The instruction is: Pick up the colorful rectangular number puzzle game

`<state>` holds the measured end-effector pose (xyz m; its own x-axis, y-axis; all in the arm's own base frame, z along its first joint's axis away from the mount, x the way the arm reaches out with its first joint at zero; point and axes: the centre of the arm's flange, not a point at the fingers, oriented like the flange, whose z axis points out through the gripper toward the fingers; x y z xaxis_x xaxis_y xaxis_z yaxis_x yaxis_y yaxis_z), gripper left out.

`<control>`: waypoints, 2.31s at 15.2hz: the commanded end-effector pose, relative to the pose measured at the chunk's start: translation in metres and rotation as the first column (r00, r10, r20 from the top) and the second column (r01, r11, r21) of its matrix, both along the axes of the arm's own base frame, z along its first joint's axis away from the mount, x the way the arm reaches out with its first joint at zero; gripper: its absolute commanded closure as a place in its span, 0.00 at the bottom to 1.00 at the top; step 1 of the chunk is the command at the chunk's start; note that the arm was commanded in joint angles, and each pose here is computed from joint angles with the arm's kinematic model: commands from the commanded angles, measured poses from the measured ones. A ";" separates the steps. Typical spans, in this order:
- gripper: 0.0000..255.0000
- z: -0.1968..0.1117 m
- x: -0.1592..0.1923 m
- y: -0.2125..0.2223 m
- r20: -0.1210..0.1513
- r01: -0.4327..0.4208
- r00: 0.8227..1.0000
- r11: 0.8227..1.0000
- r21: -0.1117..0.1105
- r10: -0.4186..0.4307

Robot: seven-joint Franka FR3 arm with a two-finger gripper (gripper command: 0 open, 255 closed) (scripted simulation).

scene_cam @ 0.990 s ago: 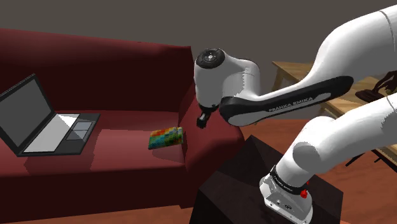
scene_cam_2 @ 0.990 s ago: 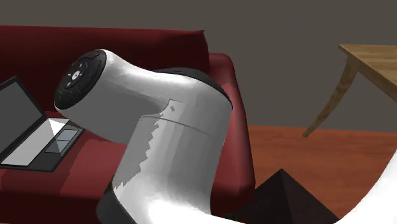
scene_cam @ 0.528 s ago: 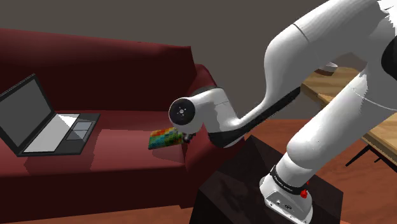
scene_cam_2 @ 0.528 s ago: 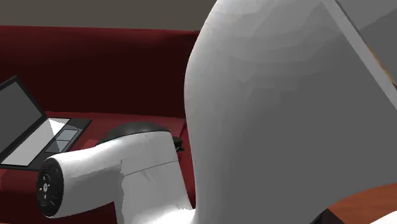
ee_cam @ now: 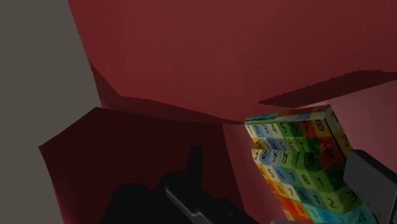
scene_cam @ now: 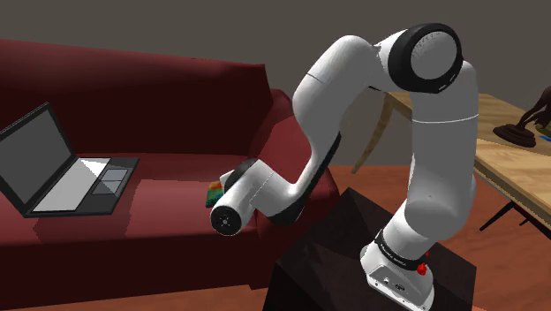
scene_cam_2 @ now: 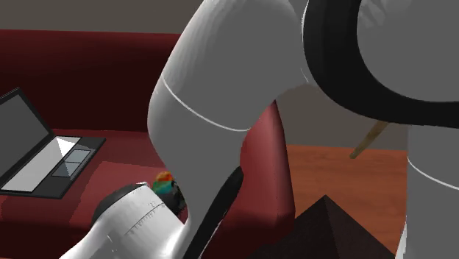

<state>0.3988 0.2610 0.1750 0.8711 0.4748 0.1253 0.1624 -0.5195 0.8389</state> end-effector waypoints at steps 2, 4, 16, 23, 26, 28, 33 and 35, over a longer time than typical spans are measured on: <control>0.00 -0.049 0.018 0.007 0.058 -0.036 0.997 0.994 -0.101 0.042; 0.00 -0.079 0.030 0.010 0.089 -0.053 0.994 0.985 -0.165 0.069; 1.00 -0.132 0.036 0.010 0.103 -0.061 0.991 0.979 -0.193 0.082; 1.00 -0.132 0.036 0.010 0.103 -0.061 0.991 0.979 -0.193 0.082; 1.00 -0.122 0.036 0.010 0.103 -0.061 0.991 0.979 -0.193 0.082; 1.00 -0.111 0.036 0.010 0.103 -0.061 0.991 0.979 -0.193 0.082; 1.00 -0.085 0.036 0.010 0.103 -0.061 0.991 0.979 -0.193 0.082; 1.00 -0.074 0.036 0.010 0.103 -0.061 0.991 0.979 -0.193 0.082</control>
